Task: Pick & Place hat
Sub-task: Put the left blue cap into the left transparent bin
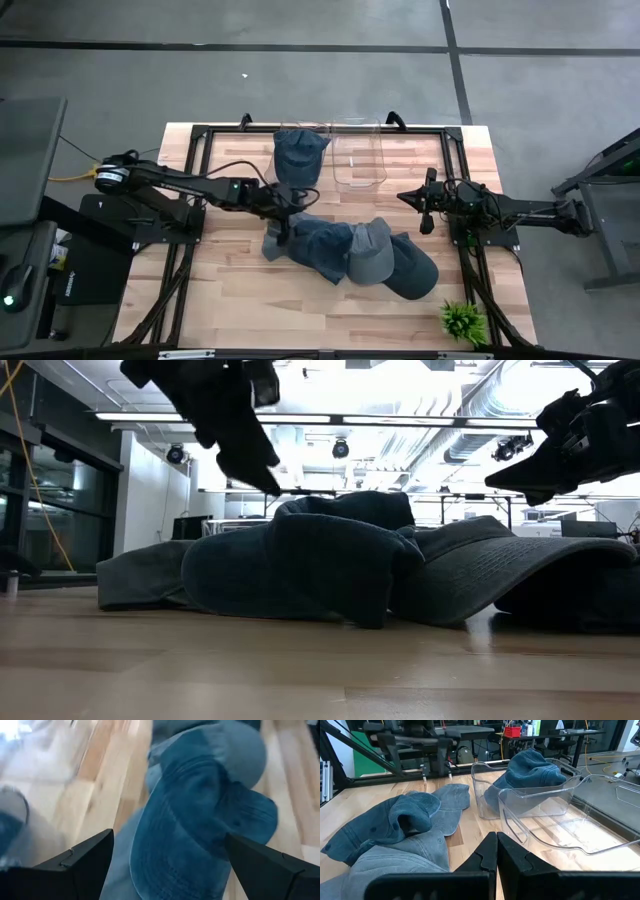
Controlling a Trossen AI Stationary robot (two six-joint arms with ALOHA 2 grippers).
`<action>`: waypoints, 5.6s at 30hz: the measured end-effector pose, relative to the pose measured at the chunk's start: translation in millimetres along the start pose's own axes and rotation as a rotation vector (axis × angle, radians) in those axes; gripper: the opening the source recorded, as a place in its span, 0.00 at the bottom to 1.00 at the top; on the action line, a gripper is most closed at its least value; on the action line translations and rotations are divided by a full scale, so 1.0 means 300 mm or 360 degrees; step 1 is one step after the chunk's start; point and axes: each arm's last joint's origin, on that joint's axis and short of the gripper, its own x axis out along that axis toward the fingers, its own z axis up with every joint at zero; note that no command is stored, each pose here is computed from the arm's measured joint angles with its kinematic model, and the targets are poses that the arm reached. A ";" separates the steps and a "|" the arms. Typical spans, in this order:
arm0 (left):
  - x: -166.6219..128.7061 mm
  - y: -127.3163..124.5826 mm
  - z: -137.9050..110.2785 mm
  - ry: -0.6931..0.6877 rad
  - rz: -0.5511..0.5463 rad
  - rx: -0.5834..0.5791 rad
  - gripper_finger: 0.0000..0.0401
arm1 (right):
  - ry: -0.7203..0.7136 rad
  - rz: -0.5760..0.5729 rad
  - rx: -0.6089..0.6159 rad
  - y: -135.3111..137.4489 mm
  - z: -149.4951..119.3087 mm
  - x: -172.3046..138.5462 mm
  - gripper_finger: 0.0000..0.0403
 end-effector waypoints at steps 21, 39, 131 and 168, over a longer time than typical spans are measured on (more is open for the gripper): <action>-0.001 0.006 -0.077 0.0441 0.0024 -0.1100 0.89 | 0.0000 0.0000 0.0000 0.000 0.000 0.000 0.00; 0.008 0.016 -0.078 0.0470 0.0032 -0.1268 0.89 | 0.0000 0.0000 0.0000 0.000 0.000 0.000 0.00; -0.328 0.026 -0.001 -0.0549 -0.0161 -0.1414 0.00 | 0.0001 -0.0001 0.0000 0.000 0.000 0.000 0.00; -0.353 0.004 0.035 -0.0597 -0.0467 -0.1262 0.00 | -0.0108 0.0006 0.1105 0.000 0.022 0.007 0.00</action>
